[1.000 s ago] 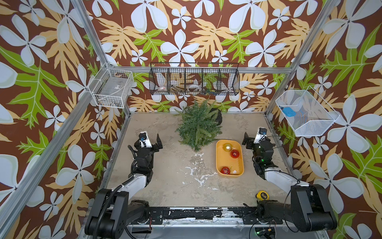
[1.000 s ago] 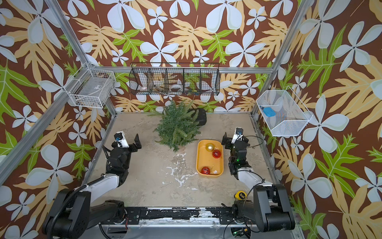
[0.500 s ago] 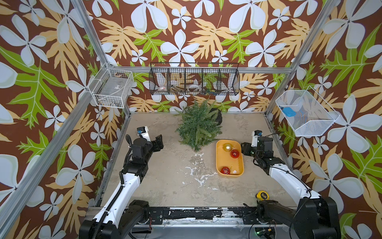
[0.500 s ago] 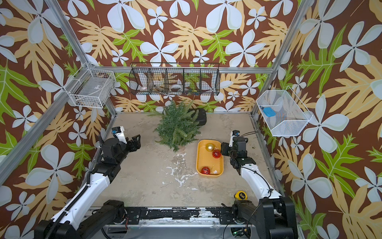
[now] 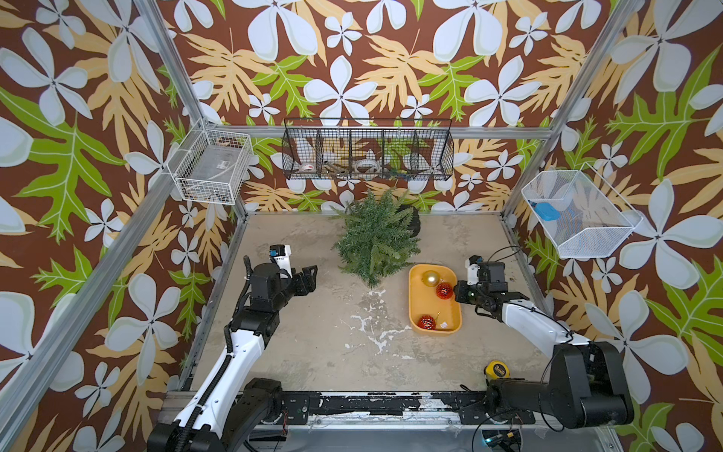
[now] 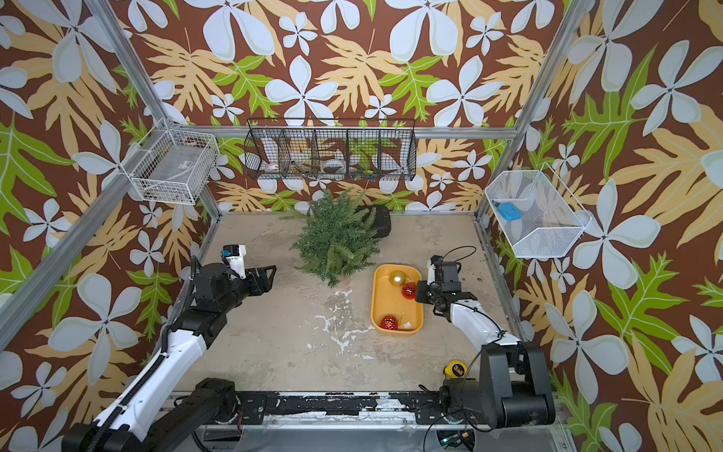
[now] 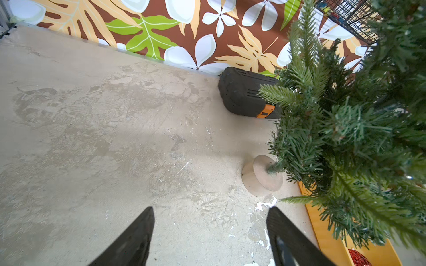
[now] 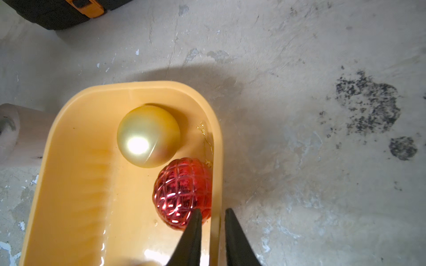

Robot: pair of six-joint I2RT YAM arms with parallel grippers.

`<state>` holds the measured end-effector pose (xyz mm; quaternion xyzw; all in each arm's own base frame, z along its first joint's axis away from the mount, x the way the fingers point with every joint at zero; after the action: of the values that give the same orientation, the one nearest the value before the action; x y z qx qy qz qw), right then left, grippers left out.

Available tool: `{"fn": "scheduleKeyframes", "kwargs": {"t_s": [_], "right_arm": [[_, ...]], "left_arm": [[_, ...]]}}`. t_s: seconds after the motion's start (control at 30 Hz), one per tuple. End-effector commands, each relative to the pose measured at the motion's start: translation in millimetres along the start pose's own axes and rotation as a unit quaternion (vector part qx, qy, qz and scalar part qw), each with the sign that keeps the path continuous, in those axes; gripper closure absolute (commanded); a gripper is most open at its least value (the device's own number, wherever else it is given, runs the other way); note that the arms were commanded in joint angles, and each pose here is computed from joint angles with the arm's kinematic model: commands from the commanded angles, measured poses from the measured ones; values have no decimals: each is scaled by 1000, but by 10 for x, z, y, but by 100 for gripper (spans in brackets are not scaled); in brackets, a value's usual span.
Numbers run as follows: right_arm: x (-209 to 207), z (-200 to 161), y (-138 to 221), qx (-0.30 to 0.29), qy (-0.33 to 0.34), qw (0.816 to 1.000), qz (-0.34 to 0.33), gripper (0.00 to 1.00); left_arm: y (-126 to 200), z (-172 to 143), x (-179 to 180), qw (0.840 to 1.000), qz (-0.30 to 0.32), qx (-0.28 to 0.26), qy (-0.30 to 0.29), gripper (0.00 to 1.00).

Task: Decorate the small christmas tree with ornaments
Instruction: Adjust the container at the center of the board, then pick up an ornament from the container.

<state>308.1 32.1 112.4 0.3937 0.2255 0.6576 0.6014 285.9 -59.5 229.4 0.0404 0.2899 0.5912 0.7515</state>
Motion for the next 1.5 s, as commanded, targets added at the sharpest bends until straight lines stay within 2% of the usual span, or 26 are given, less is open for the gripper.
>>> {"fn": "scheduleKeyframes", "kwargs": {"t_s": [0.0, 0.2, 0.43, 0.63, 0.8, 1.0, 1.1, 1.17, 1.23, 1.47], "right_arm": [[14, -1, -23, 3, 3, 1000, 4, 83], [62, -26, 51, -1, 8, 1000, -4, 90], [203, -224, 121, 8, 4, 1000, -6, 90], [152, -350, 146, 4, -20, 1000, -19, 88], [126, -318, 180, 3, -16, 999, -35, 76], [216, -58, 438, -26, 4, 999, -37, 60], [406, 31, 518, -25, 19, 999, 16, 50], [553, 54, 502, -11, 7, 997, 70, 41], [667, 73, 445, 10, -4, 994, 108, 36], [732, 129, 139, 57, -29, 991, 119, 26]], "left_arm": [[-25, -14, -26, 1000, -13, 8, 0, 22], [-48, -31, -15, 1000, -11, 13, 1, 22], [-53, -54, -3, 1000, -9, 16, 3, 22], [-55, -55, 2, 1000, -7, 16, 4, 21], [-79, -75, 8, 1000, -7, 22, 5, 21], [-74, -71, 7, 1000, -7, 21, 5, 21], [-66, -67, 3, 1000, -8, 20, 5, 21], [-66, -68, 2, 1000, -8, 20, 5, 20], [-64, -71, 1, 1000, -9, 20, 6, 20], [-52, -60, -9, 1000, -11, 17, 6, 20]]}}
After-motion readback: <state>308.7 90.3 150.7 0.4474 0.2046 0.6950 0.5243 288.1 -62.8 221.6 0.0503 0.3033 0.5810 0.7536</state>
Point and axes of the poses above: each gripper's point midway between its finger pads, its own y axis back along the fingers, its own x axis along the line the jaws close on, z = x × y, the point moved 5 cm from there along y, back along the fingers
